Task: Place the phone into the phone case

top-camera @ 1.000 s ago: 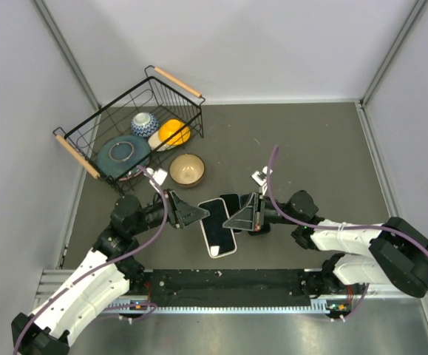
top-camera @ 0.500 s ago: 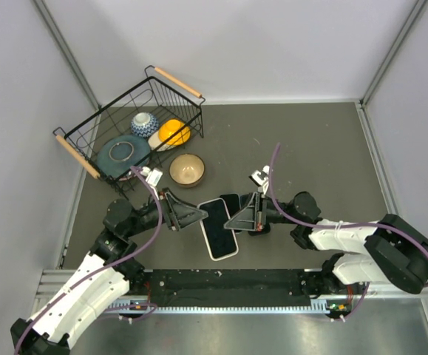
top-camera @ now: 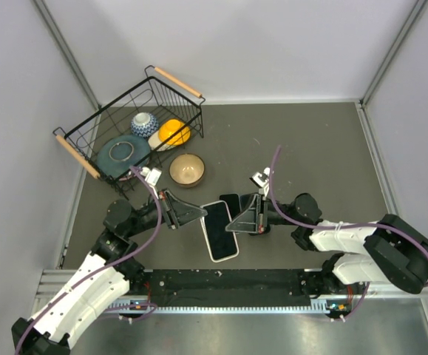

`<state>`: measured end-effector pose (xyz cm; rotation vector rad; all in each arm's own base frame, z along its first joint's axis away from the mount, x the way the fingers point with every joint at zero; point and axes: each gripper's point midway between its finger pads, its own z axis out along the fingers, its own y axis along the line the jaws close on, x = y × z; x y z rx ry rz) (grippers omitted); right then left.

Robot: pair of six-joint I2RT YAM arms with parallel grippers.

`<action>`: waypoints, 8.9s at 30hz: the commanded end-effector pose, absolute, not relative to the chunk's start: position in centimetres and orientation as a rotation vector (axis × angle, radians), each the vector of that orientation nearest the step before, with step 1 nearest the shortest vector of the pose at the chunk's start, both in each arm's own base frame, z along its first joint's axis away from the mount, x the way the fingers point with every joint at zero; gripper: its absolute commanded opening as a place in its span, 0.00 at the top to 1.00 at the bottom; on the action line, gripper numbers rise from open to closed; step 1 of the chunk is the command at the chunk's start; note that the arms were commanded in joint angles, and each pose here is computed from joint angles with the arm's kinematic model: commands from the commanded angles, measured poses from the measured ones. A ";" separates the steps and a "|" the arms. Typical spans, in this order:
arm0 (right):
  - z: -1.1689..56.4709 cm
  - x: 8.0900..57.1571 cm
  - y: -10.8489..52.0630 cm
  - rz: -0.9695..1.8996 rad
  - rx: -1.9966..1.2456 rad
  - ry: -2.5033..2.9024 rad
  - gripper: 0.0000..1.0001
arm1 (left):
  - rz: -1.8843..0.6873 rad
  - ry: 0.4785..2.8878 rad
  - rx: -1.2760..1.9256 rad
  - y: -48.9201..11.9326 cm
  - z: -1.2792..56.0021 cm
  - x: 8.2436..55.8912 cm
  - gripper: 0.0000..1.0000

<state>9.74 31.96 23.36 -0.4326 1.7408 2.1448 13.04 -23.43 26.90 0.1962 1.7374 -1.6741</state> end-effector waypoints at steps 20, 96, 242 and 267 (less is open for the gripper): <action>28.3 9.2 31.0 2.122 -0.500 1.467 1.00 | -1.531 1.732 0.277 -22.8 26.8 13.4 0.54; 31.1 10.9 33.6 1.838 -0.682 1.531 0.80 | -1.630 1.809 0.700 -24.8 24.8 10.7 1.00; 6.0 25.7 7.3 0.520 0.289 2.751 0.70 | -1.347 1.939 0.467 -25.3 23.7 17.2 0.05; 30.5 12.0 12.9 1.023 0.007 1.749 0.01 | -1.143 1.471 0.416 -19.9 34.7 15.0 0.04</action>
